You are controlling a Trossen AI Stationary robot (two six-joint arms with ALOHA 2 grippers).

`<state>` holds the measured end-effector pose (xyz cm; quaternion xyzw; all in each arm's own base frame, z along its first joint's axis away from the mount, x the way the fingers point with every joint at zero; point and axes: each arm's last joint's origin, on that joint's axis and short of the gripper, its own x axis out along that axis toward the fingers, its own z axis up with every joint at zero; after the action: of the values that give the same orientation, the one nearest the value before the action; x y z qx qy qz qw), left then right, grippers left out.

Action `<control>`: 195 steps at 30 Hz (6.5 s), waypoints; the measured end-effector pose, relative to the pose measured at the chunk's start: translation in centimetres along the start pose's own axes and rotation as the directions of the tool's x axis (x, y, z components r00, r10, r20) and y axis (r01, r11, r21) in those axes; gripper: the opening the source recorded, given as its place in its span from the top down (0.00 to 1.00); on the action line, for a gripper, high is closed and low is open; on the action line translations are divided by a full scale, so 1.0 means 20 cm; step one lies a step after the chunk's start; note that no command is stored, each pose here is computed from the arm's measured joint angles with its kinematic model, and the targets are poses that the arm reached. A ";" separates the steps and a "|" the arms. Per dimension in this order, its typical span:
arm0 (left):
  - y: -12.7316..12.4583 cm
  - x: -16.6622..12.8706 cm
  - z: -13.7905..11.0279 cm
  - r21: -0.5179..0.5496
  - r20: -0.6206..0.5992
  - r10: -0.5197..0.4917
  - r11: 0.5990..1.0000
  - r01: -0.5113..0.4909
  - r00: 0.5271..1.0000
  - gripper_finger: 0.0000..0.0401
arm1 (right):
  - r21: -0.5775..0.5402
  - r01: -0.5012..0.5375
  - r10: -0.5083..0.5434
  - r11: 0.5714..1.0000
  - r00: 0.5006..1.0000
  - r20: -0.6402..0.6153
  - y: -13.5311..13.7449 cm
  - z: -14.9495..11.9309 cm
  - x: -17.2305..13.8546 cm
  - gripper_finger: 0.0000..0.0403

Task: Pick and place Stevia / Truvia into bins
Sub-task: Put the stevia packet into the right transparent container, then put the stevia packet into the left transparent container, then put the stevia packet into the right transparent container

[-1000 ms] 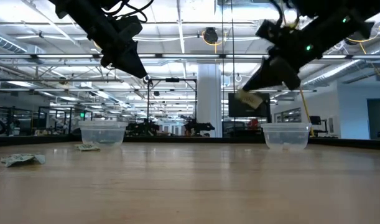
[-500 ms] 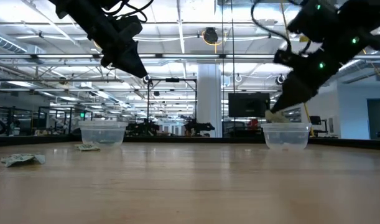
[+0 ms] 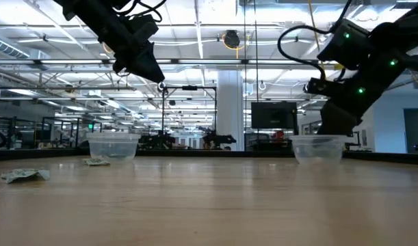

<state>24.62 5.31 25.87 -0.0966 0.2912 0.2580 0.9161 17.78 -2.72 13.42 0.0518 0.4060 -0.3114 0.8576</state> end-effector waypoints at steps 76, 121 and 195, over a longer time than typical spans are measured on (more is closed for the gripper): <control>-0.42 0.24 -0.61 0.204 -0.693 0.039 0.968 0.144 0.720 0.97 | -0.107 -0.378 0.378 0.920 0.778 0.502 0.11 0.21 -0.18 0.81; -0.01 0.27 -0.38 0.228 -0.601 0.110 0.973 0.039 0.792 0.94 | -0.116 -0.375 0.376 0.920 0.760 0.530 0.11 0.23 -0.19 0.81; -0.22 0.17 0.29 0.429 -0.095 0.008 0.903 0.034 0.995 0.68 | -0.392 -0.454 0.367 0.800 0.888 -0.279 0.71 -0.41 -0.43 0.62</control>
<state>32.00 4.89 28.69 0.0937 0.3830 0.1765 0.9019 16.33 15.64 11.88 -0.0303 0.5248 -0.0093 0.8506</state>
